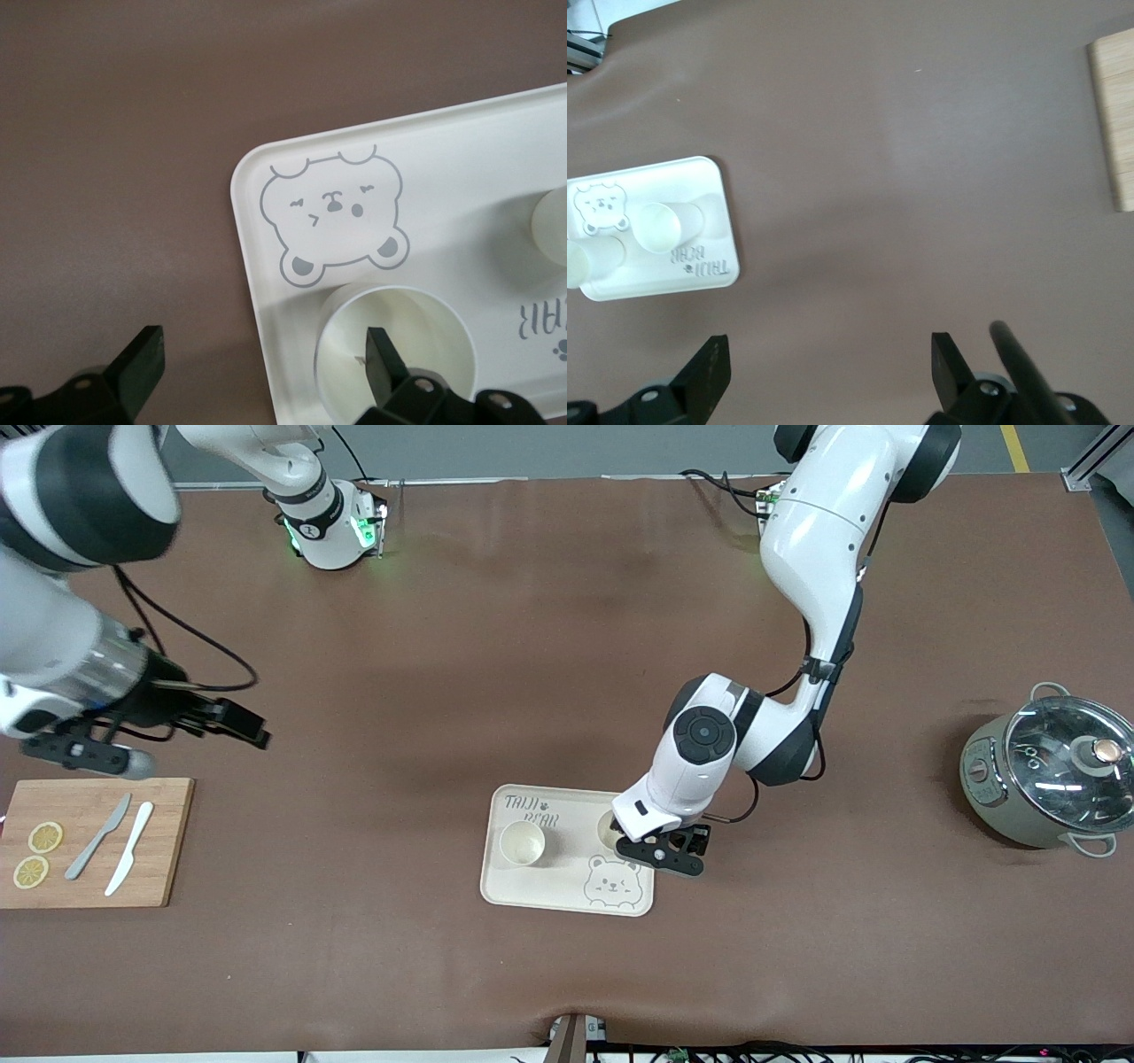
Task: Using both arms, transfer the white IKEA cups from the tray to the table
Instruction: 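Lower the left gripper onto a cup while the right gripper approaches the tray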
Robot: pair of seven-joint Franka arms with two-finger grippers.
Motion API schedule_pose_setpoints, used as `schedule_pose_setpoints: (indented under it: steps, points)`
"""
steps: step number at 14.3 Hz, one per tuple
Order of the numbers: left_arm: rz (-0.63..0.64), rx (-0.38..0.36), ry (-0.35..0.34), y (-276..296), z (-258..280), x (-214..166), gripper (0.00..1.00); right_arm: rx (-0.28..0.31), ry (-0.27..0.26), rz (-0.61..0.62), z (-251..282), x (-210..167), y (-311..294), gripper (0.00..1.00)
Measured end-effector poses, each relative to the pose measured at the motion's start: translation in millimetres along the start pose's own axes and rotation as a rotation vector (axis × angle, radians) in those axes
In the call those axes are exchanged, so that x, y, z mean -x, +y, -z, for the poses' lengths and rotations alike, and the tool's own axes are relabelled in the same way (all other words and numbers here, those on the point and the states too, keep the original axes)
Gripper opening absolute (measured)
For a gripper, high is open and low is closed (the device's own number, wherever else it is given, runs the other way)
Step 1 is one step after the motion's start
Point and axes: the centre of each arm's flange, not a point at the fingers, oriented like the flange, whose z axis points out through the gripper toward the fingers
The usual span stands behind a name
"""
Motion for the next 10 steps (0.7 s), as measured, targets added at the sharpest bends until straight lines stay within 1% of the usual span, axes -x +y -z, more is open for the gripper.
schedule_pose_setpoints:
  steps: [3,8,10]
  points:
    - [-0.006,-0.001,-0.009,4.4,-7.8,3.5,1.0,-0.008,0.017,-0.033,-36.8,1.3,-43.8,1.0]
    - [-0.022,0.001,-0.017,16.2,-12.7,8.4,1.0,-0.023,0.048,-0.097,-109.3,-1.1,-98.0,1.0]
    - [-0.022,-0.001,-0.026,15.9,-19.2,10.7,1.0,-0.023,0.052,-0.119,-138.5,3.1,-123.2,1.0]
